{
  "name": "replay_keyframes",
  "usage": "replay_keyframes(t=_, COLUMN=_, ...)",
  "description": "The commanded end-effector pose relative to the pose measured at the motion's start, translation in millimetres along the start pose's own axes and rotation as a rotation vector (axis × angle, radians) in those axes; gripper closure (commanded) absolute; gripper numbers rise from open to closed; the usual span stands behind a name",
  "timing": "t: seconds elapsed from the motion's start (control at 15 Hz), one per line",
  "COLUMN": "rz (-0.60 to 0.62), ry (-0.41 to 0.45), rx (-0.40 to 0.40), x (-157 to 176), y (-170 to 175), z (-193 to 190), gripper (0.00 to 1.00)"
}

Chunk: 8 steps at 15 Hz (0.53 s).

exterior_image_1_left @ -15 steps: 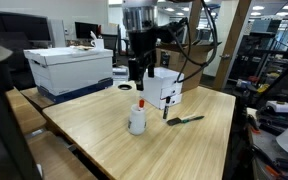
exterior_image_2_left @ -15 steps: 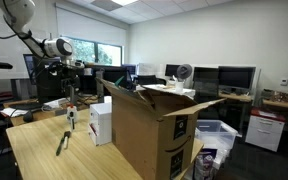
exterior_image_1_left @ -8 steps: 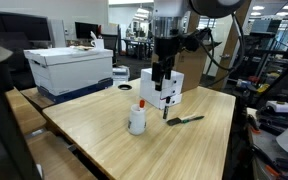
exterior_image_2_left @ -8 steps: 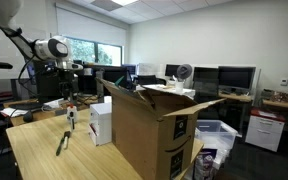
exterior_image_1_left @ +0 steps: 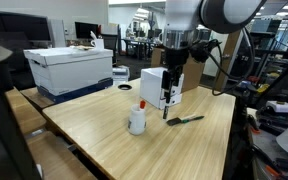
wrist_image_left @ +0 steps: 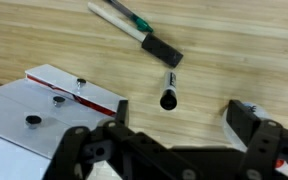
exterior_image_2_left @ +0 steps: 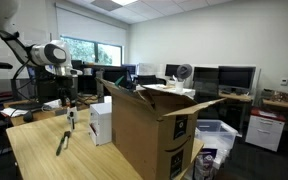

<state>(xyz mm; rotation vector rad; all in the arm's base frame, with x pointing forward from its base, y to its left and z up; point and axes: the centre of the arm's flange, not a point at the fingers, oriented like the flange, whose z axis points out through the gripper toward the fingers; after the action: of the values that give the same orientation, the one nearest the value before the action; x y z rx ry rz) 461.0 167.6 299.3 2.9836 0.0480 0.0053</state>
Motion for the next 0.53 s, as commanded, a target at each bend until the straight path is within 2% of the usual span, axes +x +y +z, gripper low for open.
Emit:
replay_keyframes(t=0.0, rz=0.002, ry=0.008, rx=0.033, x=-9.8, y=5.6, z=7.0, gripper=0.0)
replay_keyframes(t=0.47, rz=0.0, ry=-0.013, rx=0.04, x=-9.1, y=1.8, z=15.3, gripper=0.0)
